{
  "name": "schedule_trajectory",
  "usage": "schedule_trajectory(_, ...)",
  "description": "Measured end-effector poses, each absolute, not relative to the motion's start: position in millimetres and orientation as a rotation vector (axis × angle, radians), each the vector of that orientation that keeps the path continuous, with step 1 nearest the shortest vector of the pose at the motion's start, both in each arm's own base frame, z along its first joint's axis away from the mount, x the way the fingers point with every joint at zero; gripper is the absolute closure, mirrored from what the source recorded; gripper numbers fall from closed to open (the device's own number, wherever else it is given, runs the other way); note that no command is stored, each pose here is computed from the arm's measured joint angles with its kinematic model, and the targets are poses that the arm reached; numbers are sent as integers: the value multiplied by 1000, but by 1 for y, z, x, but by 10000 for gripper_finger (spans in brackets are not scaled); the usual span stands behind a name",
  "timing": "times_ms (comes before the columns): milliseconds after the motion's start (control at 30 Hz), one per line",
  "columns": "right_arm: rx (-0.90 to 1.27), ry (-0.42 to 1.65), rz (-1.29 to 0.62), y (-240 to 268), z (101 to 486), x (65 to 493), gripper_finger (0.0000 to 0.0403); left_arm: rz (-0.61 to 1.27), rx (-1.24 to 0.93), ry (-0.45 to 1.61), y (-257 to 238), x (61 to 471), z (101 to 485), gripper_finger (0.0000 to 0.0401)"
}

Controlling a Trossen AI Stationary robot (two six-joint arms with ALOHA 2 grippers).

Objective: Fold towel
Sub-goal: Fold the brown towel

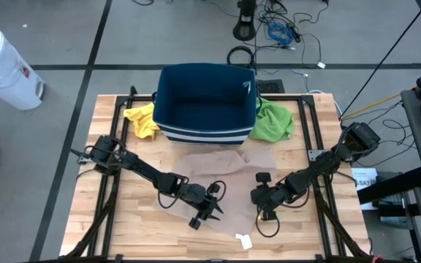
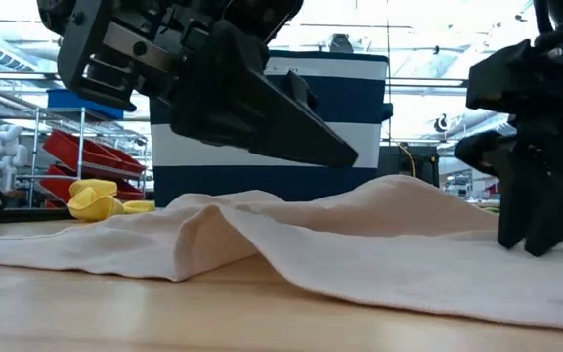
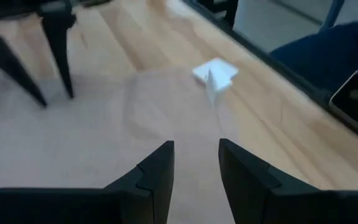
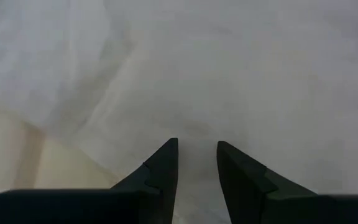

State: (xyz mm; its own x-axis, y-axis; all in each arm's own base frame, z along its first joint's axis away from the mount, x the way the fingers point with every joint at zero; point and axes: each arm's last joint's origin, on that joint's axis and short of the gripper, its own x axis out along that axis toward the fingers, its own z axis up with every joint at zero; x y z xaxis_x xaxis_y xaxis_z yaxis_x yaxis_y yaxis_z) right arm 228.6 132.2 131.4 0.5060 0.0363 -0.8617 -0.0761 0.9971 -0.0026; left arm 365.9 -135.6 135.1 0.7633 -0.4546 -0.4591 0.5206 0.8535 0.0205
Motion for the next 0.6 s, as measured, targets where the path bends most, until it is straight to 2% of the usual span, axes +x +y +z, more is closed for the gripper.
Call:
schedule_trajectory(267, -72, 978, 131, 140, 144, 238, 305, -581, 145, 433, -149, 380, 130, 268)
schedule_trajectory(600, -24, 899, 395, 163, 152, 238, 305, -599, 140, 439, -154, 396, 119, 268)
